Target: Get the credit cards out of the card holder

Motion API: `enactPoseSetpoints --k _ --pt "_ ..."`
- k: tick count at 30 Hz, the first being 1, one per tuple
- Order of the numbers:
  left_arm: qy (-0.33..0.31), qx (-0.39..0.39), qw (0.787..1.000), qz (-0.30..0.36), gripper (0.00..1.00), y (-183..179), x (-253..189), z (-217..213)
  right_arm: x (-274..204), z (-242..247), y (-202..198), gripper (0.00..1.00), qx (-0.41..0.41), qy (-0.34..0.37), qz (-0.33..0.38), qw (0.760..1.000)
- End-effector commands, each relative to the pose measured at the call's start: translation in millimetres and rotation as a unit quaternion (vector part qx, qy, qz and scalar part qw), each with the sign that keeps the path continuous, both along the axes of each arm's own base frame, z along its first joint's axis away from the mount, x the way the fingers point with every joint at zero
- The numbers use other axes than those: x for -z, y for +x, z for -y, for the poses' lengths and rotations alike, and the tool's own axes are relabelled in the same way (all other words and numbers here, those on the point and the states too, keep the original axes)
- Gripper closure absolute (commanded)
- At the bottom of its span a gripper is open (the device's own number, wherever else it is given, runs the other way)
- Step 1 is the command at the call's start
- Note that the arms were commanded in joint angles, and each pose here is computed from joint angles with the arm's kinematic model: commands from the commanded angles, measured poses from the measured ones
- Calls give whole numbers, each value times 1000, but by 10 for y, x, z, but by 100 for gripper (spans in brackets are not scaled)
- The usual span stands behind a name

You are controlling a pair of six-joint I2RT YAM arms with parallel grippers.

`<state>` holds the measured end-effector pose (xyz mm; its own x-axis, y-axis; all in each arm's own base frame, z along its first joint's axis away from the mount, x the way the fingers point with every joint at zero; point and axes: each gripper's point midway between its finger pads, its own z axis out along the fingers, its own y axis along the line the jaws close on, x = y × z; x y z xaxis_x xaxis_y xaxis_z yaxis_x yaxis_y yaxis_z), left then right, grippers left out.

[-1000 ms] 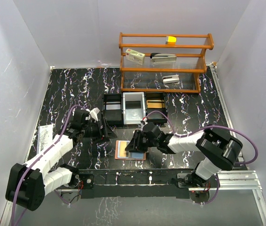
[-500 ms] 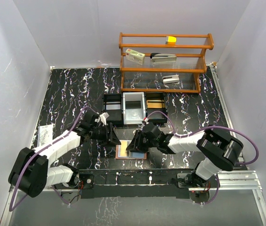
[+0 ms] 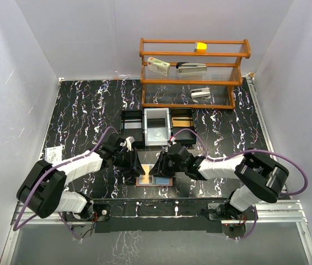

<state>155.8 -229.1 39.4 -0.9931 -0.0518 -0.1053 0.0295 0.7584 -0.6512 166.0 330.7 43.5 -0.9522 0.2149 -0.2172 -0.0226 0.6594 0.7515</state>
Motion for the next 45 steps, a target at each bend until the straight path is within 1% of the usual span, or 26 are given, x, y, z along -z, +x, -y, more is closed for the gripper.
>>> enactPoseSetpoints --k 1,6,8,10,12,14,16,21,23,26,30,34,40,45 --pt "-10 -5 1000 14 63 81 -69 88 -179 -80 131 70 8 12 27 1000" --pt "8 -16 1000 5 67 74 48 50 -9 0 140 70 16 -22 17 999" --pt "8 -15 1000 5 70 58 78 59 20 11 132 70 16 -25 16 999" --pt "20 -19 1000 -14 74 -11 225 38 57 7 115 71 12 -24 13 1000" --pt "32 -22 999 -25 77 -68 325 10 92 -18 79 73 3 -18 6 1000" --pt "46 -26 998 -31 79 -105 401 -42 103 -52 36 79 -6 -6 -4 1000" --pt "65 -28 997 -30 81 -113 435 -101 97 -70 16 82 -10 5 -8 1000" --pt "101 -30 994 -23 83 -96 434 -218 -32 -65 51 84 -4 35 -1 999" --pt "106 -31 994 -23 84 -97 439 -232 -107 -87 46 84 -12 57 2 998" --pt "109 -30 993 -26 85 -104 456 -237 -171 -110 2 75 -24 84 -8 996" --pt "115 -27 993 -31 86 -113 478 -250 -183 -75 -12 74 -22 105 -17 994" --pt "123 -26 992 -33 88 -119 485 -272 -205 -20 1 81 -16 120 -19 992" --pt "129 -22 991 -37 90 -126 505 -284 -227 17 2 100 -20 130 -19 991" --pt "131 -21 990 -40 91 -127 516 -284 -209 112 31 100 -10 128 -20 992"
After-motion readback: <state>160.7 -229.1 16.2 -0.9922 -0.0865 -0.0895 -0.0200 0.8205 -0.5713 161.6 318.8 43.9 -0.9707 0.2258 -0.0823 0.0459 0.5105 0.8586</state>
